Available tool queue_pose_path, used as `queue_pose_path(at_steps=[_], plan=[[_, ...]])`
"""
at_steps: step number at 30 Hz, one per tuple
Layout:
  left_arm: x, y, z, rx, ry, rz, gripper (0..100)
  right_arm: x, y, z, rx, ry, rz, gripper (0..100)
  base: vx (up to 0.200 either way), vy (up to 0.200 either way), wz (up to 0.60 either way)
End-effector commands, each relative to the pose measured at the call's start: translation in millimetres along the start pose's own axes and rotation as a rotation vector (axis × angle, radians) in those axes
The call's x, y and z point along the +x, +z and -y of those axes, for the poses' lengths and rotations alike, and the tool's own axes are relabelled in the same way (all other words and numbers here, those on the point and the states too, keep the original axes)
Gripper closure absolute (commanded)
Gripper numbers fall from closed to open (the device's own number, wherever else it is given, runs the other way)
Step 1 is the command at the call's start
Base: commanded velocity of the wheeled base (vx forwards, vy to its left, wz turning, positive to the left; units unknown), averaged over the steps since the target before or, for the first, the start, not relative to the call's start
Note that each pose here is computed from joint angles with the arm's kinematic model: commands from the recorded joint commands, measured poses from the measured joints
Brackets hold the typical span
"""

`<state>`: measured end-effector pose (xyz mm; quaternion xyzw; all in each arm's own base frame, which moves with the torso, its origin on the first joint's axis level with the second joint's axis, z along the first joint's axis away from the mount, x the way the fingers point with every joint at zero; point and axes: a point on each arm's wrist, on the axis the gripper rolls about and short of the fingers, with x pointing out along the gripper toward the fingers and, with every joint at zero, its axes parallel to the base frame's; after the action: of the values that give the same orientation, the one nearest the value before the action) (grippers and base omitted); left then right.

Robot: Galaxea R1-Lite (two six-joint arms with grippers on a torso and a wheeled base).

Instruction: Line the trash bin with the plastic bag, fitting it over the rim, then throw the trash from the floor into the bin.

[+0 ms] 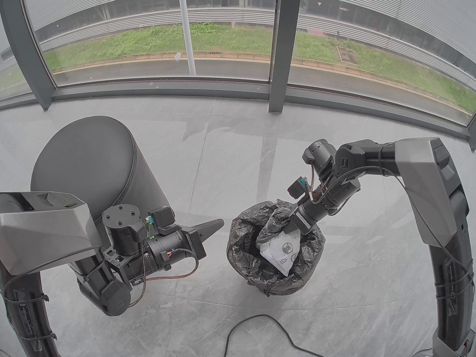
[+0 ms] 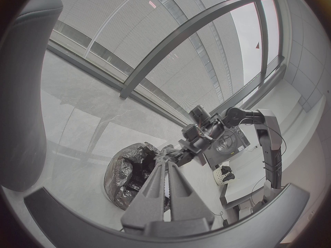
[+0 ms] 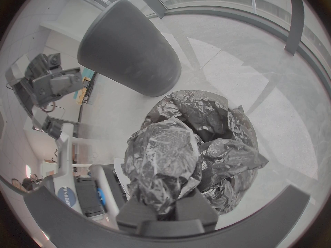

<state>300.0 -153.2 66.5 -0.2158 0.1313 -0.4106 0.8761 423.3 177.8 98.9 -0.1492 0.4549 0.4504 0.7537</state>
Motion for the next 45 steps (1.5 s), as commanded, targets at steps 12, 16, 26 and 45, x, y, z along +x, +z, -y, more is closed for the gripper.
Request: queue_pose_path(at_steps=[12,16,26,45], plan=[[-8.1,0.8,-3.5,-0.008,0.024,-0.002,100,50.0,-7.1,14.7,-0.067,-0.028,0.007,100,0.0,0.0,0.0],[-9.0,0.6,-4.3,-0.009,0.028,-0.003,100,59.6,-1.9,22.2,-0.106,-0.07,0.08,0,0.0,0.0,0.0],[-8.5,-0.6,-7.2,-0.012,0.034,-0.006,100,59.1,1.7,23.5,-0.126,-0.084,0.111,0,0.0,0.0,0.0],[-24.6,20.3,5.7,0.014,0.023,0.051,100,-76.6,2.3,3.5,-0.007,-0.113,0.074,0,0.0,0.0,0.0]])
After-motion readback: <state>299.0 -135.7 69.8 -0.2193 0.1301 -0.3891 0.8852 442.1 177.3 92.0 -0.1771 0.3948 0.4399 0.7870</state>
